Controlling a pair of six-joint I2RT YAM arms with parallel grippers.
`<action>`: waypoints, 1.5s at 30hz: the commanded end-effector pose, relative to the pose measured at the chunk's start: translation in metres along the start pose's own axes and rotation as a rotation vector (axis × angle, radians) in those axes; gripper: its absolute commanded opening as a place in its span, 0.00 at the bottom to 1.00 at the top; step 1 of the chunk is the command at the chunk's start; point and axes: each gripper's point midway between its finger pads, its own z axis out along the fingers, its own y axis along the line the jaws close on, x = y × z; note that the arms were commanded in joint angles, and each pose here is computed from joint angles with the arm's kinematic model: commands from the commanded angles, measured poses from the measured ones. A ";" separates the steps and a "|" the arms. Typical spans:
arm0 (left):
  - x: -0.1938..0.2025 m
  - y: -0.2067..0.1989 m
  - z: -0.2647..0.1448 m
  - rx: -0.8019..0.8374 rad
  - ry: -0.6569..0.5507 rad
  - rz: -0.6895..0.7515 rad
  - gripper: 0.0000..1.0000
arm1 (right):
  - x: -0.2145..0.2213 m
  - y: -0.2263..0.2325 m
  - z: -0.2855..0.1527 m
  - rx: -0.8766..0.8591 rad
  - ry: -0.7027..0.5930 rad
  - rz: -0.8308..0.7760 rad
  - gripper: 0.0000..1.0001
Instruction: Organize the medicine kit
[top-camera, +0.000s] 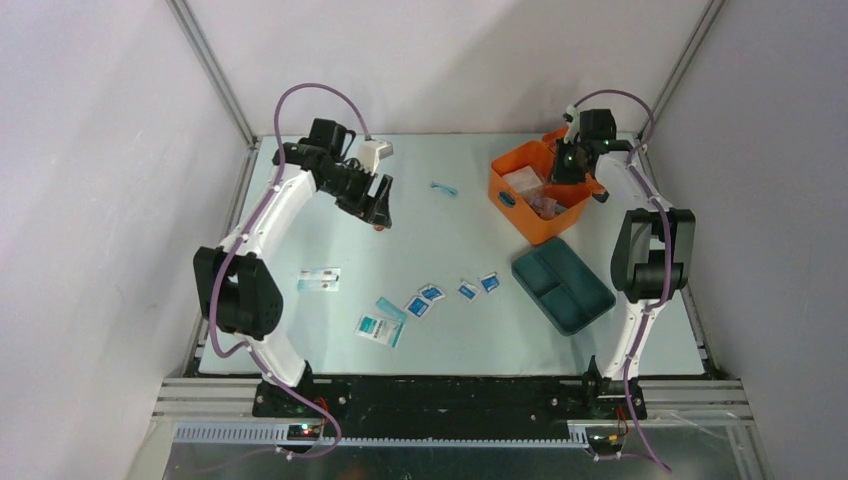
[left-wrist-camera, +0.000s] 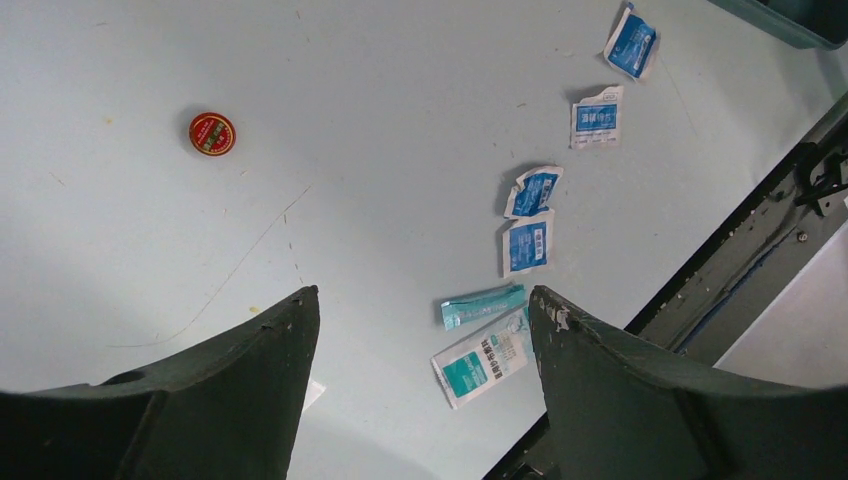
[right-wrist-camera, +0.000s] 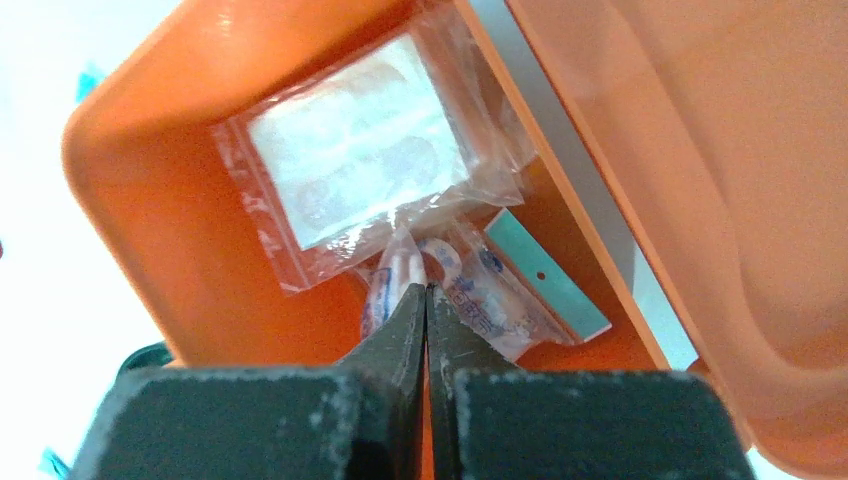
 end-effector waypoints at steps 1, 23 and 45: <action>-0.011 -0.004 -0.010 -0.027 -0.043 0.054 0.81 | -0.050 0.028 -0.042 -0.117 -0.145 -0.177 0.01; -0.012 -0.006 -0.002 -0.003 -0.042 0.032 0.81 | 0.020 -0.004 -0.020 -0.056 0.116 -0.225 0.00; -0.014 0.057 -0.055 -0.487 -0.159 -0.206 0.85 | 0.077 0.068 -0.177 -0.389 -0.130 -0.702 0.59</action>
